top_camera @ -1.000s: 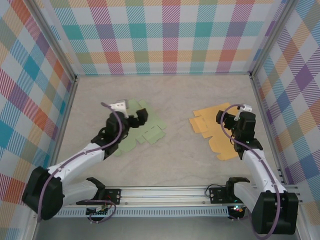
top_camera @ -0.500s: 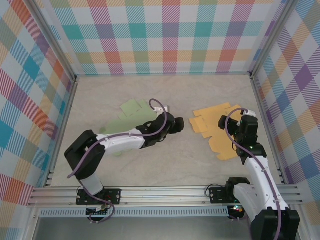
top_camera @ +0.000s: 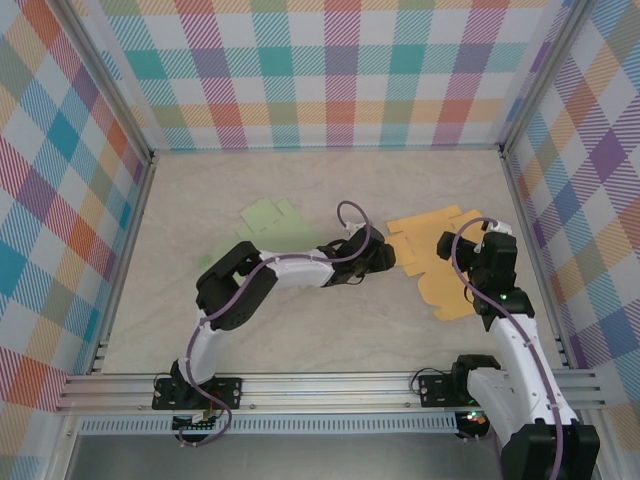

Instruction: Fold the paper box

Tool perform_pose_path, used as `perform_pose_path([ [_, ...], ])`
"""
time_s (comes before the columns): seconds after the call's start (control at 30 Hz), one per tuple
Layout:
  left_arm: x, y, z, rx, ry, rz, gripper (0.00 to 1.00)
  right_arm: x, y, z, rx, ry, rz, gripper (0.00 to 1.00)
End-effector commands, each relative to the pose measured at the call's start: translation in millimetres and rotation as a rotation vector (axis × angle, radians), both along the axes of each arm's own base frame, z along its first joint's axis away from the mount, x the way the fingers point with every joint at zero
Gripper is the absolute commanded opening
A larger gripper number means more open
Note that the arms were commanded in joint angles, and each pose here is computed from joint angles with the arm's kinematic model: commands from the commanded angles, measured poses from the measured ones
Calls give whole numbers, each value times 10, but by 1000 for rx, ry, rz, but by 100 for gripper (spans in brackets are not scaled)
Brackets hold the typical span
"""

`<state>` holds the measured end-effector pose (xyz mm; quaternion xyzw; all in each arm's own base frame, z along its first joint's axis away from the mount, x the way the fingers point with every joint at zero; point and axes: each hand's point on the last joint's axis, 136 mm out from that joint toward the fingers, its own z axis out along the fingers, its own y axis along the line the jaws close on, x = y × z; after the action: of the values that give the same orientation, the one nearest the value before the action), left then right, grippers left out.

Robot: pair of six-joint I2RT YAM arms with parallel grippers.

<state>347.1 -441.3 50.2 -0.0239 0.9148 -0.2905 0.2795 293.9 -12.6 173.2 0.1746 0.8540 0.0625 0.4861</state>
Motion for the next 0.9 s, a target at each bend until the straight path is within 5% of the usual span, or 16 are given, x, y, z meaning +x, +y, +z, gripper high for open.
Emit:
perform_pose_path([
  [0.0,6,-171,4,-10,12,-31,63,9,54,106,20,-29,19,100],
  [0.3,94,-369,-291,30,60,-57,51,17,60,89,25,-27,21,100],
  [0.5,190,-373,-210,78,-4,-74,18,23,73,74,31,-23,26,100],
  [0.6,283,-238,-95,164,-73,-76,0,24,83,73,34,-21,31,100],
  [0.87,471,263,693,348,-451,-220,0,98,253,168,70,-77,125,100],
])
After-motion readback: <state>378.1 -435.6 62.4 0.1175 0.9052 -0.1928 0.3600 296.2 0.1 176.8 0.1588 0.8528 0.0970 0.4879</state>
